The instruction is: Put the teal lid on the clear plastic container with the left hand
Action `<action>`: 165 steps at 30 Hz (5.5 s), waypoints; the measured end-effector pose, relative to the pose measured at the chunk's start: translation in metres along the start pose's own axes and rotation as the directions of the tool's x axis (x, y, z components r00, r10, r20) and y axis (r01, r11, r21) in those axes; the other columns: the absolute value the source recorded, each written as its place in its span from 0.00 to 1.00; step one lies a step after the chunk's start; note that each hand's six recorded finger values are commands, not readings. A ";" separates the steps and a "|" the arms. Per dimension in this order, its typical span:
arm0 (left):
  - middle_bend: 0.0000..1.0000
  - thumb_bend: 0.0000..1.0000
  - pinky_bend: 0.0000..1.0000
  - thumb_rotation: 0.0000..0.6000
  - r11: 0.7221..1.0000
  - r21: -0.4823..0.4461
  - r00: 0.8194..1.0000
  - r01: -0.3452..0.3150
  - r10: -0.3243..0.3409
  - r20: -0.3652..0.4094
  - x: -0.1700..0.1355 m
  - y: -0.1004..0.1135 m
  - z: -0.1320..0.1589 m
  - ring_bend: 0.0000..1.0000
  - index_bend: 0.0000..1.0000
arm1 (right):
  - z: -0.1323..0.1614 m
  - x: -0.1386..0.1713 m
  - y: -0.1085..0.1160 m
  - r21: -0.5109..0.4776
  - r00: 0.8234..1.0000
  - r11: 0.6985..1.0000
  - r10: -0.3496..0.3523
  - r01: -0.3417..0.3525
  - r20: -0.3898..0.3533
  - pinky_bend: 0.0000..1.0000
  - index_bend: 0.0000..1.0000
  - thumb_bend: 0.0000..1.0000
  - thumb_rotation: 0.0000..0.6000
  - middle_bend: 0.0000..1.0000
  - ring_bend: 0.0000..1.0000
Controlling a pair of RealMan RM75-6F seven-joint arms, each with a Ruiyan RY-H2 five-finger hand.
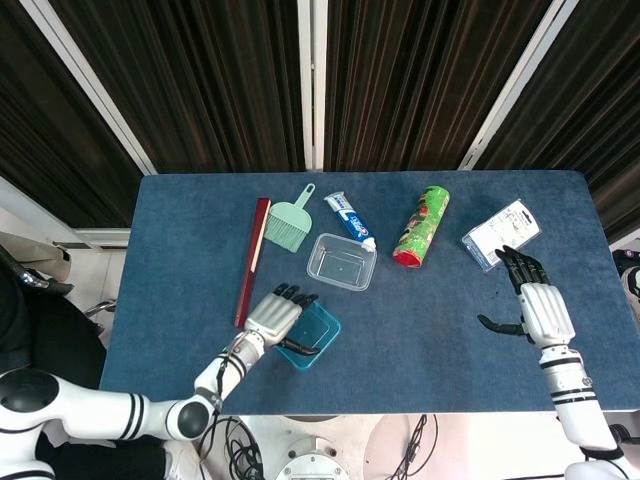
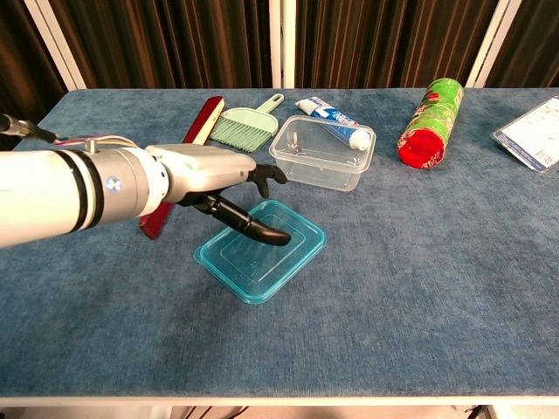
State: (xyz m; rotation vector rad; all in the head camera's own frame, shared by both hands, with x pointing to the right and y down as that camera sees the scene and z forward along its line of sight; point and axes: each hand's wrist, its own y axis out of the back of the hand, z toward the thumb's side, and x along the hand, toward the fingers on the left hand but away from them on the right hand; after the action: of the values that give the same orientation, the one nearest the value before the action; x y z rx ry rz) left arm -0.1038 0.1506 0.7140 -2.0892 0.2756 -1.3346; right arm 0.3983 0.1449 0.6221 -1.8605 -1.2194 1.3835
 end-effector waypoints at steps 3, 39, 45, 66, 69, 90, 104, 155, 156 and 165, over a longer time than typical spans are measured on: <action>0.15 0.00 0.08 0.24 1.000 0.013 1.000 -0.004 0.004 -0.014 0.002 0.000 -0.004 0.02 0.02 | -0.002 0.001 0.000 -0.004 1.000 1.000 -0.002 0.002 0.005 0.00 0.00 0.07 1.00 0.00 0.00; 0.09 0.00 0.05 1.00 0.982 0.179 0.979 -0.062 0.025 0.202 -0.001 -0.018 0.058 0.00 0.02 | -0.011 0.004 -0.009 -0.033 0.999 0.999 0.018 -0.017 0.033 0.00 0.00 0.08 1.00 0.00 0.00; 0.08 0.00 0.05 1.00 0.984 0.165 0.981 -0.067 0.034 0.193 -0.002 -0.020 0.061 0.00 0.02 | -0.013 0.005 -0.009 -0.035 0.999 0.999 0.017 -0.016 0.040 0.00 0.00 0.08 1.00 0.00 0.00; 0.08 0.00 0.05 1.00 0.979 0.192 0.989 -0.070 0.043 0.145 -0.001 -0.025 0.054 0.00 0.02 | -0.015 0.004 -0.013 -0.040 0.999 0.999 0.034 -0.032 0.042 0.00 0.00 0.08 1.00 0.00 0.00; 0.08 0.00 0.05 1.00 0.980 0.190 0.993 -0.065 0.044 0.114 0.002 -0.021 0.043 0.00 0.02 | -0.014 0.004 -0.013 -0.042 0.999 0.999 0.030 -0.029 0.042 0.00 0.00 0.08 1.00 0.00 0.00; 0.08 0.00 0.05 1.00 0.994 0.102 0.999 -0.039 0.040 -0.014 0.029 0.008 0.002 0.00 0.06 | -0.018 0.006 -0.013 -0.047 0.998 0.998 0.031 -0.029 0.057 0.00 0.00 0.08 1.00 0.00 0.00; 0.06 0.00 0.04 1.00 0.989 0.144 0.999 0.033 -0.031 -0.018 0.038 0.006 0.025 0.00 0.06 | -0.024 0.008 -0.015 -0.059 0.997 0.998 0.034 -0.030 0.064 0.00 0.00 0.08 1.00 0.00 0.00; 0.04 0.00 0.02 1.00 0.961 0.266 0.996 0.075 -0.060 -0.065 0.015 -0.004 0.036 0.00 0.08 | -0.031 0.011 -0.018 -0.087 0.997 0.996 0.037 -0.030 0.072 0.00 0.00 0.08 1.00 0.00 0.00; 0.04 0.00 0.02 1.00 0.961 0.267 0.996 0.073 -0.058 -0.064 0.014 -0.003 0.036 0.00 0.08 | -0.031 0.010 -0.019 -0.087 0.997 0.996 0.037 -0.031 0.072 0.00 0.00 0.08 1.00 0.00 0.00; 0.03 0.00 0.02 1.00 0.961 0.263 0.996 0.080 -0.064 -0.070 0.008 -0.003 0.039 0.00 0.08 | -0.031 0.010 -0.019 -0.088 0.997 0.996 0.039 -0.033 0.070 0.00 0.00 0.08 1.00 0.00 0.00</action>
State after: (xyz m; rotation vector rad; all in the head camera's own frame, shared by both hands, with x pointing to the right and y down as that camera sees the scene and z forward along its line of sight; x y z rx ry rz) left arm -0.0663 0.1641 0.7108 -1.8518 0.0418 -1.3960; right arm 0.4212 0.1658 0.6435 -1.9146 -1.3066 1.4490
